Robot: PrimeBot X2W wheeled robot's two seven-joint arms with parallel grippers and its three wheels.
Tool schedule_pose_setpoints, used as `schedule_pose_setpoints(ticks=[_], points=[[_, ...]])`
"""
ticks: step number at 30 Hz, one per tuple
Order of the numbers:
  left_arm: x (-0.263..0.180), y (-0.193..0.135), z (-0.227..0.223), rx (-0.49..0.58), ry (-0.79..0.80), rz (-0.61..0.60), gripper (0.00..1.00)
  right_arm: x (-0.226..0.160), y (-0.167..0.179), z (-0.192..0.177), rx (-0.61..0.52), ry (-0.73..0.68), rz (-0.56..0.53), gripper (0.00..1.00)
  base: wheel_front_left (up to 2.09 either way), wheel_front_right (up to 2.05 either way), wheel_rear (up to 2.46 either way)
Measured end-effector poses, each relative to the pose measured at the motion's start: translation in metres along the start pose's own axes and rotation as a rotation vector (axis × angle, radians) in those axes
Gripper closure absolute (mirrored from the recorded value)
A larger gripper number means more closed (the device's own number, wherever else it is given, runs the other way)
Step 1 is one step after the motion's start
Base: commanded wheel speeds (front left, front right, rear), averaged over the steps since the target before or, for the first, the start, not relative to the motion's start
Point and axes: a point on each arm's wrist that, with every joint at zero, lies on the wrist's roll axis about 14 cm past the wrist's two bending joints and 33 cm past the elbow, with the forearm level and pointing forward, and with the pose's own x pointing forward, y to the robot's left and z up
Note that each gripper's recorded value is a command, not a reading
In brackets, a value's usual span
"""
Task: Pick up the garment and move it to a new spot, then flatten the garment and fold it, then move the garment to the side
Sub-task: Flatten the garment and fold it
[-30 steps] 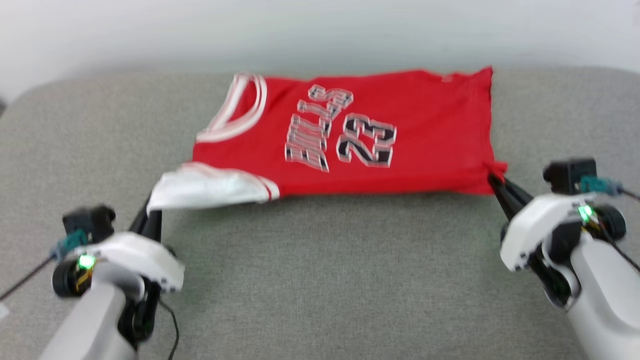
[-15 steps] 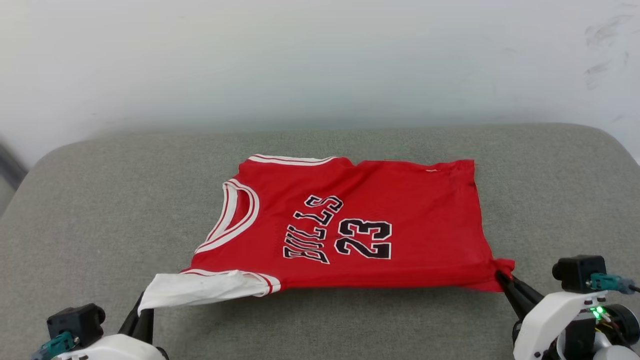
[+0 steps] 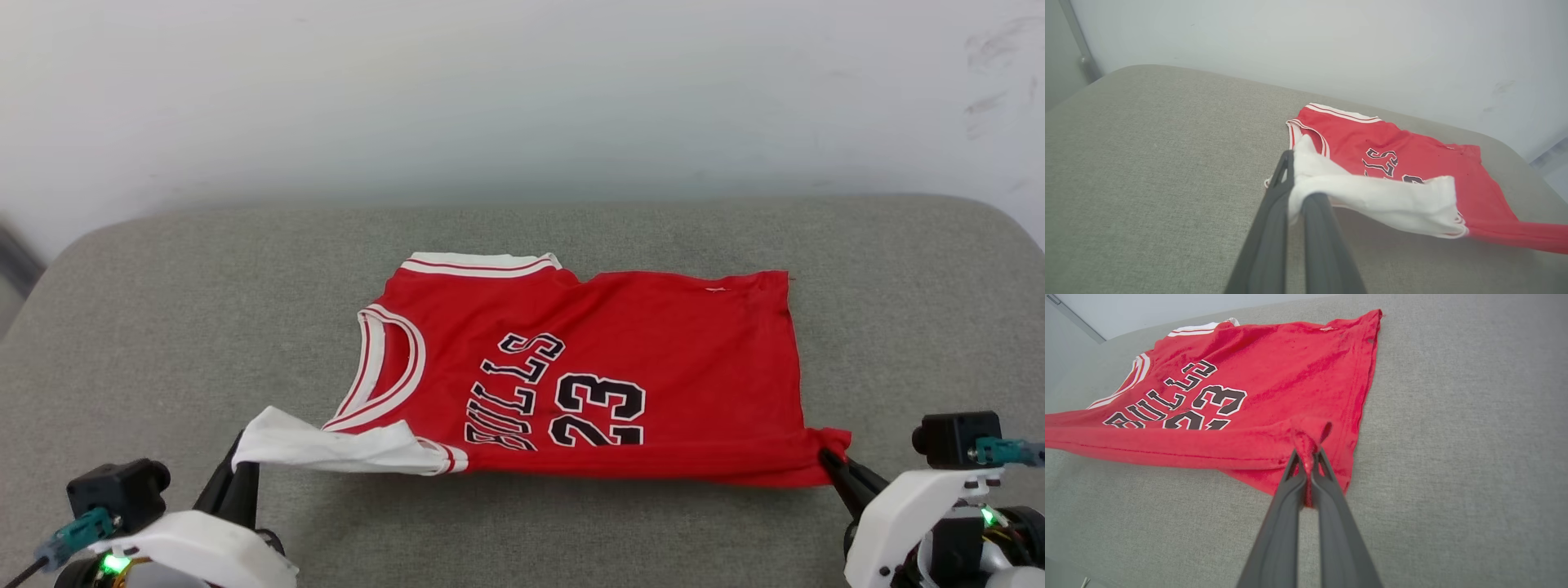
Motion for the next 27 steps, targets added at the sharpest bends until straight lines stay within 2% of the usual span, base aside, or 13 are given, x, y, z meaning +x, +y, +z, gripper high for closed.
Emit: schedule_pose_setpoints(ticks=[9,19,23,24,25,26,27], points=[[0.064,-0.007,-0.015,0.004,0.048,-0.053,1.00,0.041,-0.004,-0.001,-0.005,0.078,-0.008,1.00,0.00,0.00,0.00],[0.127,-0.004,-0.057,0.013,0.161,-0.075,1.00,0.086,-0.022,-0.018,-0.011,0.166,-0.035,1.00,0.00,0.00,0.00],[0.142,0.000,-0.087,0.007,0.258,-0.075,1.00,0.102,-0.024,-0.028,-0.023,0.198,-0.033,1.00,0.00,0.00,0.00],[0.143,-0.001,-0.096,0.003,0.297,-0.082,1.00,0.105,-0.024,-0.031,-0.026,0.208,-0.031,0.95,0.00,0.00,0.00],[0.145,0.000,-0.105,-0.003,0.327,-0.083,1.00,0.108,-0.024,-0.034,-0.029,0.214,-0.030,0.77,0.00,0.00,0.00],[0.147,-0.001,-0.111,-0.008,0.351,-0.086,1.00,0.110,-0.025,-0.037,-0.031,0.219,-0.030,0.19,0.00,0.00,0.00],[0.148,0.000,-0.118,-0.010,0.377,-0.087,0.76,0.112,-0.025,-0.040,-0.032,0.225,-0.031,0.00,0.00,0.00,0.00]])
